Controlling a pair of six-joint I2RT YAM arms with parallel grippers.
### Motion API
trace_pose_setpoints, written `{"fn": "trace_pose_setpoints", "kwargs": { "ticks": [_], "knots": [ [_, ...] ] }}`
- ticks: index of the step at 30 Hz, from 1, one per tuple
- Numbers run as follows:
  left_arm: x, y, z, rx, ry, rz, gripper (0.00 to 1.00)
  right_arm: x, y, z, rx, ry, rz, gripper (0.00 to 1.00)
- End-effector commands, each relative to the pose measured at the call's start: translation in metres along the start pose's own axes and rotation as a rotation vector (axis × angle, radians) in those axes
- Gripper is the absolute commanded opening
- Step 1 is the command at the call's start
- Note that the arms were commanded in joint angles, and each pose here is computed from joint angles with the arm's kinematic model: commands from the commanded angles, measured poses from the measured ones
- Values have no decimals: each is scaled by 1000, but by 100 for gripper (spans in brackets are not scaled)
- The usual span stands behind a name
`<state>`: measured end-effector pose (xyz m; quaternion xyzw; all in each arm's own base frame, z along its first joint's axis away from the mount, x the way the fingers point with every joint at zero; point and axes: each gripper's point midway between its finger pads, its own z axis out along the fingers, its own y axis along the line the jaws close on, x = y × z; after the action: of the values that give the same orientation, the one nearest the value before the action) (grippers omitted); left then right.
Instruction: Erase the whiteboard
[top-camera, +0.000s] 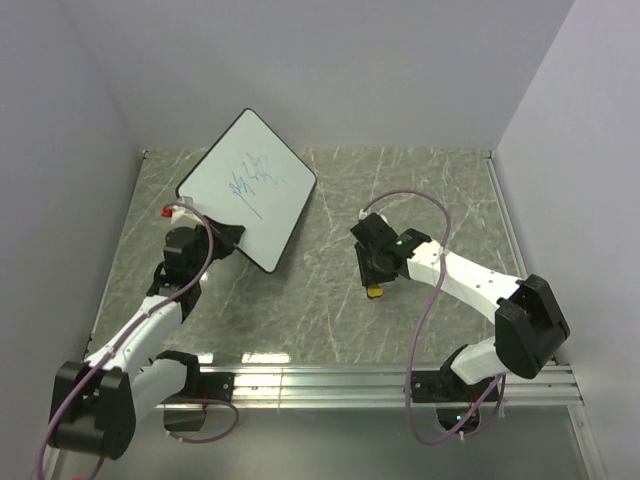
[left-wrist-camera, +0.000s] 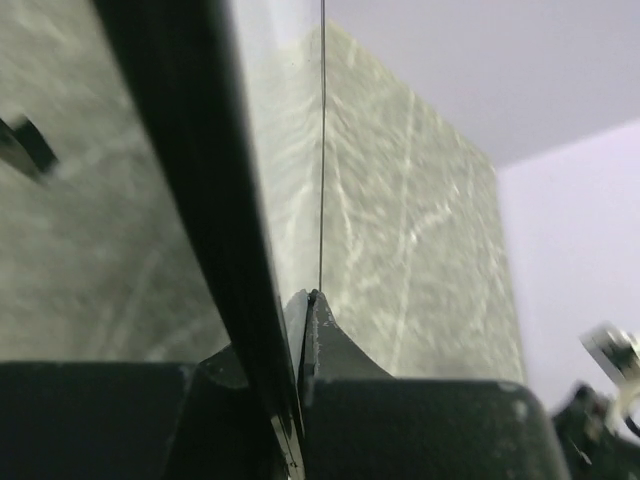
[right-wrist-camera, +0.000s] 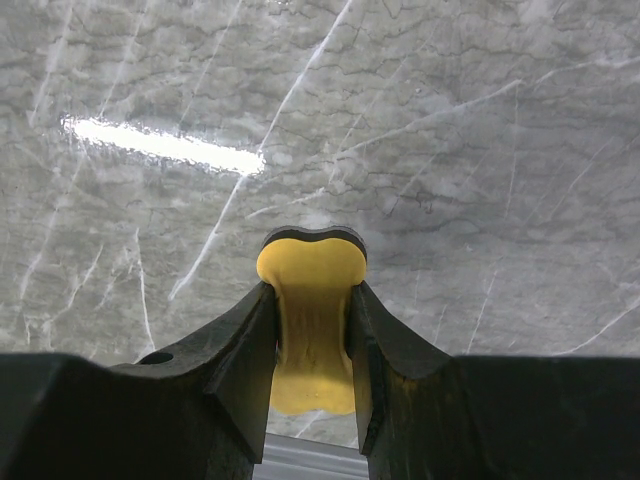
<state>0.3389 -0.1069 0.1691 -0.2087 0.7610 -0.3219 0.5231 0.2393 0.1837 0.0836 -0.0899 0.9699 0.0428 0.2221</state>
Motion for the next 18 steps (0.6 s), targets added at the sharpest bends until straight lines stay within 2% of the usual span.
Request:
{"fn": "trace_pose_setpoints", "kwargs": {
  "ticks": [1, 5, 7, 8, 9, 12, 18],
  "knots": [
    [108, 42, -45, -153, 421, -11, 0, -17, 5, -7, -24, -62, 43, 0],
    [96, 23, -50, -140, 401, 63, 0, -22, 8, -11, -34, -77, 51, 0],
    [61, 3, -51, -130, 305, 111, 0, -27, 9, -15, -39, -91, 57, 0],
    [45, 5, -52, -175, 251, 138, 0, -29, 10, -17, -42, -97, 57, 0],
    [17, -16, -53, -138, 182, 183, 0, -31, 11, -19, -44, -101, 55, 0],
    [-32, -32, -55, -173, 91, 281, 0, -37, 10, -26, -41, -114, 54, 0],
    [-117, -33, -83, -269, -109, 312, 0, -40, 6, -41, -41, -140, 56, 0]
  ]
}}
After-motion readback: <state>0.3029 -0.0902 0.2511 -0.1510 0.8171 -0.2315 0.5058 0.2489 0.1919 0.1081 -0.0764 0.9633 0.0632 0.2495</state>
